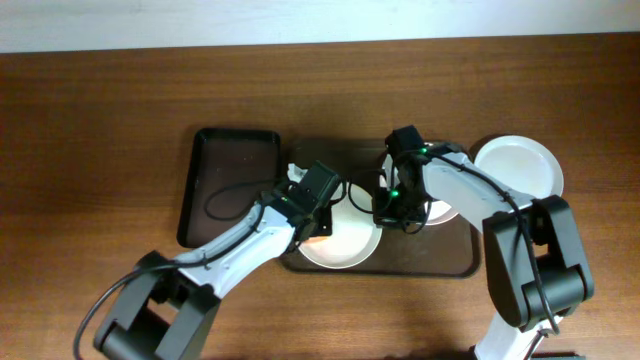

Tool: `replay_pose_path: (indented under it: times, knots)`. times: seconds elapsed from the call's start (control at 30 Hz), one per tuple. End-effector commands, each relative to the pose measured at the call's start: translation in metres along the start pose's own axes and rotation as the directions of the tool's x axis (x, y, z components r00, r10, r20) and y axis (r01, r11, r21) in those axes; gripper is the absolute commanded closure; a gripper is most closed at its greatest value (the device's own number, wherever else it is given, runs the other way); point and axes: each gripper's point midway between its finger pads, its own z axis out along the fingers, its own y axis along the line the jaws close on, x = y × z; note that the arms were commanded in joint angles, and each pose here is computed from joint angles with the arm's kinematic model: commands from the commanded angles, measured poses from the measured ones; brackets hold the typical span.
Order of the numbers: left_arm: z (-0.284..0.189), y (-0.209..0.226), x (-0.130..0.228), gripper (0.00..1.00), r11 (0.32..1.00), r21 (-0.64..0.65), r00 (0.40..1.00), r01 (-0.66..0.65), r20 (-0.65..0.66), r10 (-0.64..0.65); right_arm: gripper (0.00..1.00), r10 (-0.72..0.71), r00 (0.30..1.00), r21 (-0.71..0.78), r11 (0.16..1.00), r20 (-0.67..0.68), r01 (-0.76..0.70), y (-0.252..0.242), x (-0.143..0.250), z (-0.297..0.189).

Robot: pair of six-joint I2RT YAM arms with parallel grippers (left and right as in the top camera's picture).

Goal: Clean dirty plates on tray and stack at the side

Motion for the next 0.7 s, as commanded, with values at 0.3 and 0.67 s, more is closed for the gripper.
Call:
replay_pose_path:
  times: [0.3,0.67]
  knots:
    - [-0.039,0.037,-0.053,1.0,0.997,0.067,0.993,0.044,0.111,-0.051,0.96,-0.117,0.988,0.016,0.993,0.098,0.116,0.016,-0.008,-0.03]
    - [-0.037,0.133,-0.082,1.0,0.999,-0.028,0.991,-0.039,0.129,0.042,0.96,-0.255,0.895,0.31,0.94,0.366,0.141,-0.009,-0.034,-0.112]
